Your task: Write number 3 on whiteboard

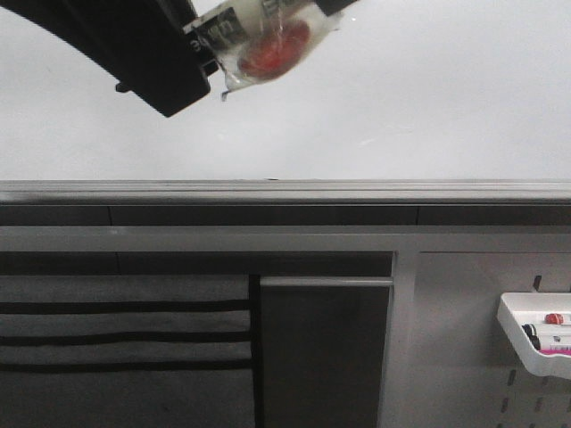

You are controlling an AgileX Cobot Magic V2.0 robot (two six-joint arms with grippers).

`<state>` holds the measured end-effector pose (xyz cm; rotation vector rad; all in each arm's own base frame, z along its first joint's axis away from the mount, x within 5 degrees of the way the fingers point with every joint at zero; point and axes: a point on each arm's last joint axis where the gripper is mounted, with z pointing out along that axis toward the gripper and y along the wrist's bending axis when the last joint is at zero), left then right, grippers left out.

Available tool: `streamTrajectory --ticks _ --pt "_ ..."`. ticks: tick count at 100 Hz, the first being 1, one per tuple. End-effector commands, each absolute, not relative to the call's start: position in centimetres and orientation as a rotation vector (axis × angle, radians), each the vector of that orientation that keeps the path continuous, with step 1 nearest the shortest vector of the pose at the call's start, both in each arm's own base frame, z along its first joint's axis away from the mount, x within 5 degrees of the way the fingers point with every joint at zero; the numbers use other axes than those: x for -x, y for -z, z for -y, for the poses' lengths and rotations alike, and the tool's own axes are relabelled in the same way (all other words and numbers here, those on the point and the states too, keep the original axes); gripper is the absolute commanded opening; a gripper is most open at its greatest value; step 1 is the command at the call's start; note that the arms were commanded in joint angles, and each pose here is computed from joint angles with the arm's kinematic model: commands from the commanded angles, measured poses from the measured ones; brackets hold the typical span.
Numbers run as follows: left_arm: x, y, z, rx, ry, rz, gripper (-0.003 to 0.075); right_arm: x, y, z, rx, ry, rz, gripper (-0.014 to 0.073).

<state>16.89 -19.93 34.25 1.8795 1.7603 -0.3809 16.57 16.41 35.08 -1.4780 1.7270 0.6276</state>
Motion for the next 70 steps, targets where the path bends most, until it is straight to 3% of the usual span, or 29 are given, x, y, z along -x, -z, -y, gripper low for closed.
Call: streamTrajectory --ticks 1,13,35,48,70 --pt "-16.7 -36.6 19.8 -1.75 0.395 -1.701 0.0386 -16.3 -36.9 -16.4 1.405 -0.649 -1.677 0.0003" --pt "-16.5 -37.9 19.2 -1.671 0.363 -1.729 0.0476 -16.3 -37.4 -16.0 1.354 -0.616 -1.685 0.0003" --pt "-15.6 -40.3 16.4 -1.466 0.24 -1.799 0.0475 -15.7 -39.5 -13.2 1.15 -0.423 -1.712 0.0003" --pt "-14.5 -41.2 14.4 -1.279 0.259 -1.871 0.0475 -15.2 -40.5 -10.1 0.926 -0.336 -1.808 0.0003" --pt "-13.0 -40.1 10.0 -0.944 0.278 -1.936 0.0475 -13.7 -40.0 -6.1 0.641 -0.268 -1.914 0.0003"
